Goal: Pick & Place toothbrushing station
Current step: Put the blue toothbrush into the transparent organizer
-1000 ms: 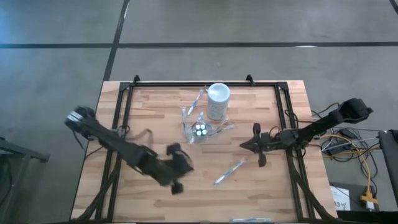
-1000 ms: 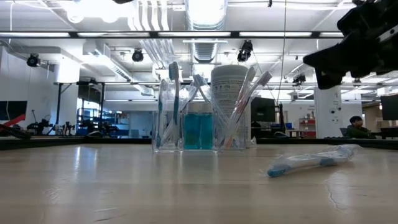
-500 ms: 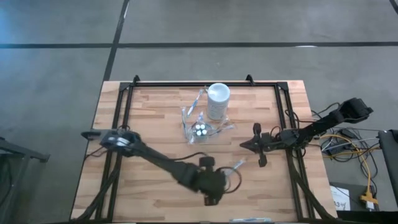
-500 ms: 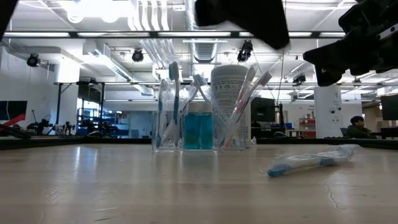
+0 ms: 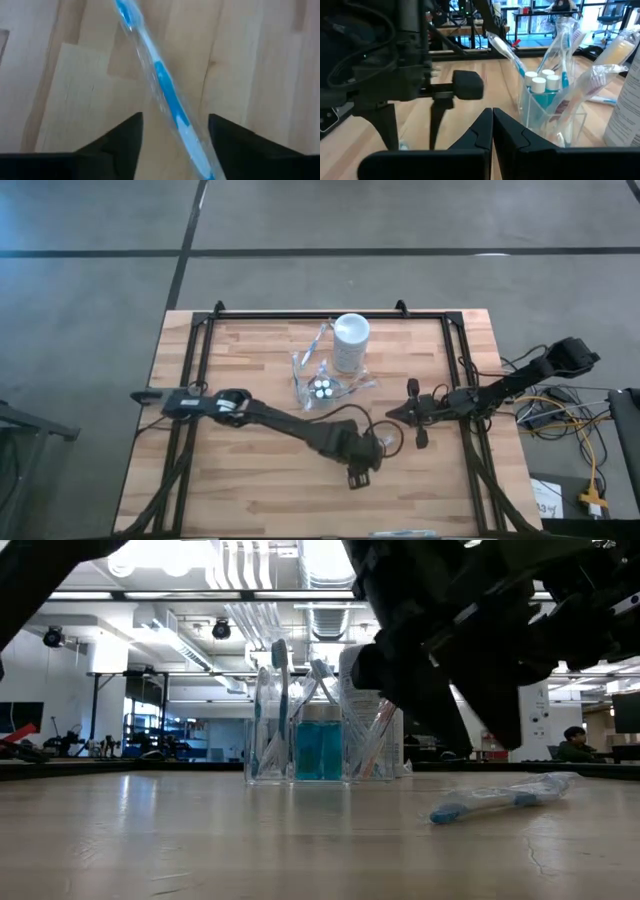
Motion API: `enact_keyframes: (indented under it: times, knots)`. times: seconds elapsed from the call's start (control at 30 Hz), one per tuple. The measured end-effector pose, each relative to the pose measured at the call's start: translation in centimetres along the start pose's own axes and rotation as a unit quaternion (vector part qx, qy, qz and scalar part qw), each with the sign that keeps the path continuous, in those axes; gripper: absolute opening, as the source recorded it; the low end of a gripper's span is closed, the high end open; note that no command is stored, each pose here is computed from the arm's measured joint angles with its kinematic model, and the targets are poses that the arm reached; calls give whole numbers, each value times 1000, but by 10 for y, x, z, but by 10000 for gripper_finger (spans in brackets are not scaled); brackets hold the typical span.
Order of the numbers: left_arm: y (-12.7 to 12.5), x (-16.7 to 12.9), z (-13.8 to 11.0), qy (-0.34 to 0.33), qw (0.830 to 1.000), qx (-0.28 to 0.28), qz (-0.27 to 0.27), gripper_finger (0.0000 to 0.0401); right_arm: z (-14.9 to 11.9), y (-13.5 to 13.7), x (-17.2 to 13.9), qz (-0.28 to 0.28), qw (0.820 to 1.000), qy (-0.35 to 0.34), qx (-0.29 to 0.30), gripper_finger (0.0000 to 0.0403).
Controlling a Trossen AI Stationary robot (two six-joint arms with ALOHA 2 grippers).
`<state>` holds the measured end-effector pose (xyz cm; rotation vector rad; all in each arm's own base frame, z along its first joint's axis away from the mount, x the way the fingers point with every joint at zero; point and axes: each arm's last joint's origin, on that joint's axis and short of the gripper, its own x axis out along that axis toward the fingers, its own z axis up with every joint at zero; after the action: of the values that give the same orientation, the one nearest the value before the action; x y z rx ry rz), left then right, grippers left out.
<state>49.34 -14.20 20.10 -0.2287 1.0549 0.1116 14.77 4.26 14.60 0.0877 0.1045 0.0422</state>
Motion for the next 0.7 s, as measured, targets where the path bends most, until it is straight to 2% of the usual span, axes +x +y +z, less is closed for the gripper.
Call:
enact_keyframes:
  times: [0.2, 0.43, 0.57, 0.7]
  knots:
    - [6, 15, 0, 7, 1000, -16, -3, 285, 0, 0, 0, 0, 1000, 2, 0, 8]
    - [7, 34, -7, 21, 1000, -6, 10, 289, 0, 0, 0, 0, 1000, 1, 4, 8]
    - [8, 36, -8, 21, 1000, 5, 18, 257, 0, 0, 0, 0, 1000, 2, 7, 8]
    - [9, 35, -9, 29, 999, 14, 19, 166, -1, 0, 0, 0, 1000, 4, 7, 8]
